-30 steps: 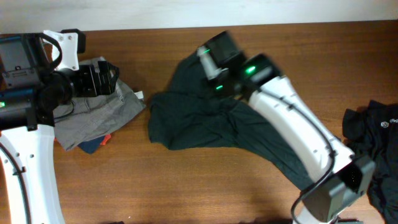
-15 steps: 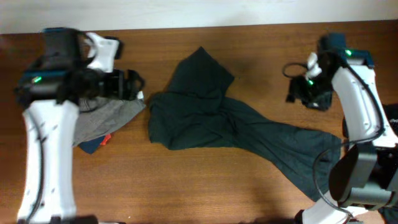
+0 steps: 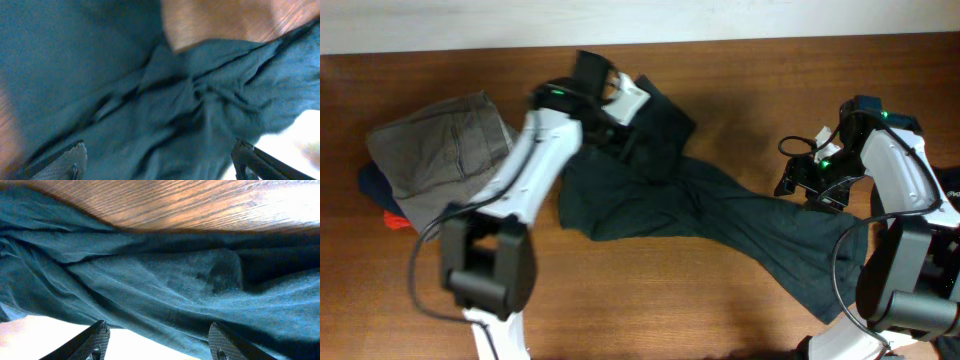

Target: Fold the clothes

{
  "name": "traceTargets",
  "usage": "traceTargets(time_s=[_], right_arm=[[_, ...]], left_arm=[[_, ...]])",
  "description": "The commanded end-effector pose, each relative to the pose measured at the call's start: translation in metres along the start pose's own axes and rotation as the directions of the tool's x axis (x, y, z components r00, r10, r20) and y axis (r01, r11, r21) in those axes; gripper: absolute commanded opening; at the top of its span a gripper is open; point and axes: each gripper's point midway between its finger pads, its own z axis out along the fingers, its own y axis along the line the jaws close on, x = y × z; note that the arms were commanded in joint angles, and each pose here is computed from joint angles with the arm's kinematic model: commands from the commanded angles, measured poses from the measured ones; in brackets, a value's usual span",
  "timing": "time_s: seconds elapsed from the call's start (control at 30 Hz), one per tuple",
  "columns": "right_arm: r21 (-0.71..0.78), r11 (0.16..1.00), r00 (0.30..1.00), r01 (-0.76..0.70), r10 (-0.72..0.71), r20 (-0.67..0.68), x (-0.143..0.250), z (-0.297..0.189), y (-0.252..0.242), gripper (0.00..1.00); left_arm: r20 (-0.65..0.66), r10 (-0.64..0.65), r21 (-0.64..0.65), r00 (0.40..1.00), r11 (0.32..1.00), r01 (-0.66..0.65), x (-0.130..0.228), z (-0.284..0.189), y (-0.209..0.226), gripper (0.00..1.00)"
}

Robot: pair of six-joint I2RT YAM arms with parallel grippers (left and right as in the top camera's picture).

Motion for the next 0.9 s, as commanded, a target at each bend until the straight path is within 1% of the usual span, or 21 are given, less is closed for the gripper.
traceTargets(time_s=[0.0,0.03,0.07,0.13,0.17,0.23,0.3,0.4,0.43,0.47,0.5,0.57,0.63,0.77,0.8,0.83,0.87], right_arm=[[-0.031,1.000,1.000,0.003,-0.003,-0.007,0.001,0.002,0.003,0.69],[-0.031,1.000,1.000,0.003,-0.003,-0.008,0.001,0.002,0.003,0.69],[-0.031,1.000,1.000,0.003,-0.003,-0.008,0.001,0.002,0.003,0.69],[-0.031,1.000,1.000,0.003,-0.004,-0.008,0.001,0.002,0.003,0.69],[-0.031,1.000,1.000,0.004,-0.004,-0.008,0.001,0.002,0.003,0.69],[-0.031,1.000,1.000,0.004,-0.004,-0.007,0.000,0.002,0.003,0.69],[-0.031,1.000,1.000,0.004,-0.004,-0.007,0.000,0.002,0.003,0.69],[-0.031,1.000,1.000,0.004,-0.004,-0.007,0.000,0.002,0.003,0.69],[-0.030,1.000,1.000,0.004,-0.004,-0.007,0.000,0.002,0.003,0.69],[-0.030,1.000,1.000,0.004,-0.005,-0.007,0.000,0.002,0.003,0.69],[-0.030,1.000,1.000,0.008,-0.009,-0.007,0.000,0.002,0.003,0.70],[-0.030,0.999,1.000,0.016,-0.016,-0.007,0.000,0.002,0.002,0.70],[-0.025,0.999,1.000,0.019,-0.019,-0.006,0.000,0.002,0.002,0.70],[0.021,1.000,1.000,0.019,-0.019,0.003,-0.002,0.002,-0.007,0.70],[0.022,1.000,1.000,0.019,-0.019,0.005,-0.002,0.002,-0.007,0.70],[0.022,1.000,1.000,0.019,-0.019,0.005,-0.002,0.002,-0.007,0.70],[0.021,1.000,1.000,0.020,-0.020,0.005,-0.002,0.002,-0.007,0.70]], left_arm=[[-0.013,0.089,0.023,0.996,0.996,-0.089,-0.008,0.058,-0.024,0.92],[-0.017,0.102,0.013,0.995,0.995,-0.101,-0.008,0.068,-0.025,0.92],[-0.027,0.110,-0.012,0.994,0.994,-0.111,-0.007,0.080,-0.024,0.89],[-0.050,0.097,-0.075,0.994,0.992,-0.100,-0.004,0.097,-0.020,0.89],[-0.061,0.095,-0.096,0.994,0.990,-0.101,-0.002,0.103,-0.020,0.84],[-0.078,0.105,-0.117,0.991,0.987,-0.114,0.001,0.112,-0.021,0.82],[-0.095,0.113,-0.139,0.989,0.982,-0.125,0.005,0.119,-0.021,0.75],[-0.122,0.114,-0.202,0.986,0.970,-0.137,0.009,0.125,-0.012,0.44],[-0.125,0.103,-0.236,0.987,0.963,-0.130,0.009,0.123,-0.006,0.21],[-0.127,0.089,-0.270,0.988,0.955,-0.121,0.009,0.121,-0.001,0.05],[-0.127,0.065,-0.316,0.990,0.943,-0.102,0.008,0.116,0.007,0.00],[-0.124,0.001,-0.408,0.992,0.911,-0.052,0.006,0.100,0.022,0.00],[-0.125,-0.038,-0.473,0.991,0.881,-0.026,0.000,0.076,0.032,0.00],[-0.143,-0.065,-0.572,0.988,0.820,-0.029,-0.005,0.020,0.042,0.00],[-0.149,-0.073,-0.603,0.986,0.797,-0.032,-0.004,0.005,0.046,0.00],[-0.161,-0.089,-0.648,0.983,0.760,-0.037,0.000,-0.023,0.052,0.00],[-0.167,-0.097,-0.663,0.981,0.748,-0.039,0.003,-0.034,0.054,0.00]])
